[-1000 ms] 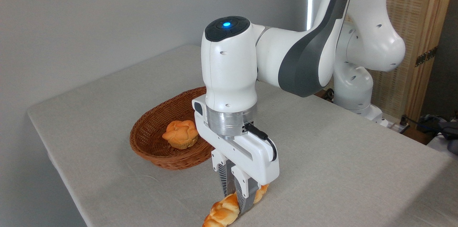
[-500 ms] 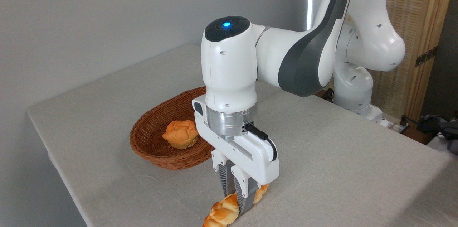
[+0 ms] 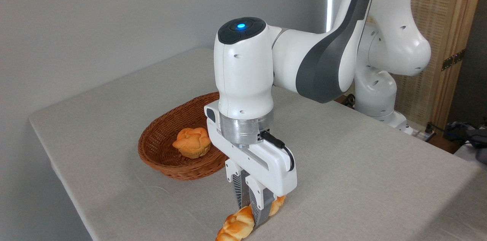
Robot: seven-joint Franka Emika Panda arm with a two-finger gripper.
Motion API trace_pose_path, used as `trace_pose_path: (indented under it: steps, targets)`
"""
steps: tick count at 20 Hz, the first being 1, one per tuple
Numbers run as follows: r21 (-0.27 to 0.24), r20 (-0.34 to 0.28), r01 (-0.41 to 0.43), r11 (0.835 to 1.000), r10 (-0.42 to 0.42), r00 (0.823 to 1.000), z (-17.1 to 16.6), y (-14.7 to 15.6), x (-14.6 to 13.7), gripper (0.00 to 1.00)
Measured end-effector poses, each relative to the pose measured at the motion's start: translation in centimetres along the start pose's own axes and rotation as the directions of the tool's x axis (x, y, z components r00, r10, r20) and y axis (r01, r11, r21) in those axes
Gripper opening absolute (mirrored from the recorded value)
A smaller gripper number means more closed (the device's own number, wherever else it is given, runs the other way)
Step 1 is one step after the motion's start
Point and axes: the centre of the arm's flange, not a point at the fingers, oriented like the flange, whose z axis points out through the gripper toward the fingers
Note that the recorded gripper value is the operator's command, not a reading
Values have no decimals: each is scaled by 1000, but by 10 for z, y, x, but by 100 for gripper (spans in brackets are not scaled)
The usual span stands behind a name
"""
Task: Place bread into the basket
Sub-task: 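Close the gripper fingers on the braided bread, then lift the braided bread and carry it over the wicker basket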
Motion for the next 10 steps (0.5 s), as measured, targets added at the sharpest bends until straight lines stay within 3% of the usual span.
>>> trace_pose_path:
  steps: [7, 10]
  targets:
    - [3, -3, 1, 1000, 0, 1000, -2, -1, 1, 20]
    - [10, -37, 18, 1000, -18, 999, -13, -6, 6, 20]
